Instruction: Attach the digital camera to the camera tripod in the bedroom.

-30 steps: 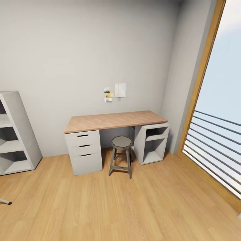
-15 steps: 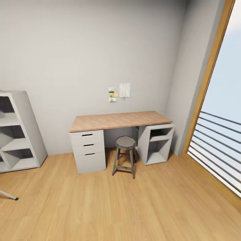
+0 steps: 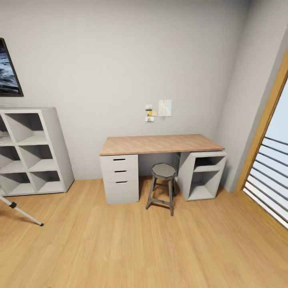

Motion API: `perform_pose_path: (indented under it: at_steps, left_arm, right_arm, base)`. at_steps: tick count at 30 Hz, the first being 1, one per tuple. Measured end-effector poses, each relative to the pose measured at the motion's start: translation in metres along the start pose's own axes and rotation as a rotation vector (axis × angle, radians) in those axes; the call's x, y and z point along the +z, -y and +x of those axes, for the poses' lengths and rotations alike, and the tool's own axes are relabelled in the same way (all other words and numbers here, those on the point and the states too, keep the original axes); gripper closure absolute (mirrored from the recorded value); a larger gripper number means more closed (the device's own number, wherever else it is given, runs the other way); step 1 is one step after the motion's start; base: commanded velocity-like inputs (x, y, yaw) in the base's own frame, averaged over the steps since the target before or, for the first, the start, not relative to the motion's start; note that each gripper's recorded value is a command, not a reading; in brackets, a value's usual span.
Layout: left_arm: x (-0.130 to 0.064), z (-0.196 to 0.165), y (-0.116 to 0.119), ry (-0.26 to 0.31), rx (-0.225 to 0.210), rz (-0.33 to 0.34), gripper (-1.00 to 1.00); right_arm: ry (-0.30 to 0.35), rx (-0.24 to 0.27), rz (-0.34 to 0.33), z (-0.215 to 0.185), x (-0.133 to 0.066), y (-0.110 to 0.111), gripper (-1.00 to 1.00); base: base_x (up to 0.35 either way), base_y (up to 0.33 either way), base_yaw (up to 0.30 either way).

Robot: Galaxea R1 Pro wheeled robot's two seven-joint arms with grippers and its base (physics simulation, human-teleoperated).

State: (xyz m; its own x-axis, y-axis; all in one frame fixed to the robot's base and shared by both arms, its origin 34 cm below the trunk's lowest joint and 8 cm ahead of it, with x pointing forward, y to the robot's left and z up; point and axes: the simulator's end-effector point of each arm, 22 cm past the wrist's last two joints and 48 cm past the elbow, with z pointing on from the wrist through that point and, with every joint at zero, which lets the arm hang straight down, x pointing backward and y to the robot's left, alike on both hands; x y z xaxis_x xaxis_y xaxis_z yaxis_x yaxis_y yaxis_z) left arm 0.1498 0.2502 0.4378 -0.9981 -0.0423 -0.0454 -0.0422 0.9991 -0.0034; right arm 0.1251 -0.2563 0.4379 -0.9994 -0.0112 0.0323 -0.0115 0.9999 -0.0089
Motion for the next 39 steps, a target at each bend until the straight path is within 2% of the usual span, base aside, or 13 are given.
perform_pose_path:
  at_steps: [8, 31, 34, 35, 39]
  left_arm:
    - [0.000, 0.000, 0.000, 0.000, 0.000, 0.000, -1.00]
    - [0.000, -0.001, -0.002, 0.001, -0.010, -0.004, -1.00]
    - [0.000, -0.001, -0.003, 0.002, -0.045, -0.007, -1.00]
    - [0.000, -0.001, -0.008, 0.003, -0.168, -0.017, -1.00]
    - [0.000, -0.001, -0.011, 0.004, -0.239, -0.023, -1.00]
  right_arm:
    - [0.000, 0.001, 0.000, 0.000, 0.000, 0.000, -1.00]
    - [-0.001, -0.001, -0.003, 0.000, 0.000, -0.001, -1.00]
    - [-0.001, -0.001, -0.002, 0.000, 0.000, -0.001, -1.00]
    - [-0.002, -0.001, -0.002, 0.000, 0.000, -0.001, -1.00]
    - [-0.001, 0.000, -0.003, 0.000, 0.000, -0.001, -1.00]
  base:
    - [0.000, 0.000, 0.128]
    - [0.000, 0.000, 0.006]
    - [0.000, 0.000, 0.000]
    - [0.000, 0.000, 0.000]
    - [0.000, 0.000, 0.000]
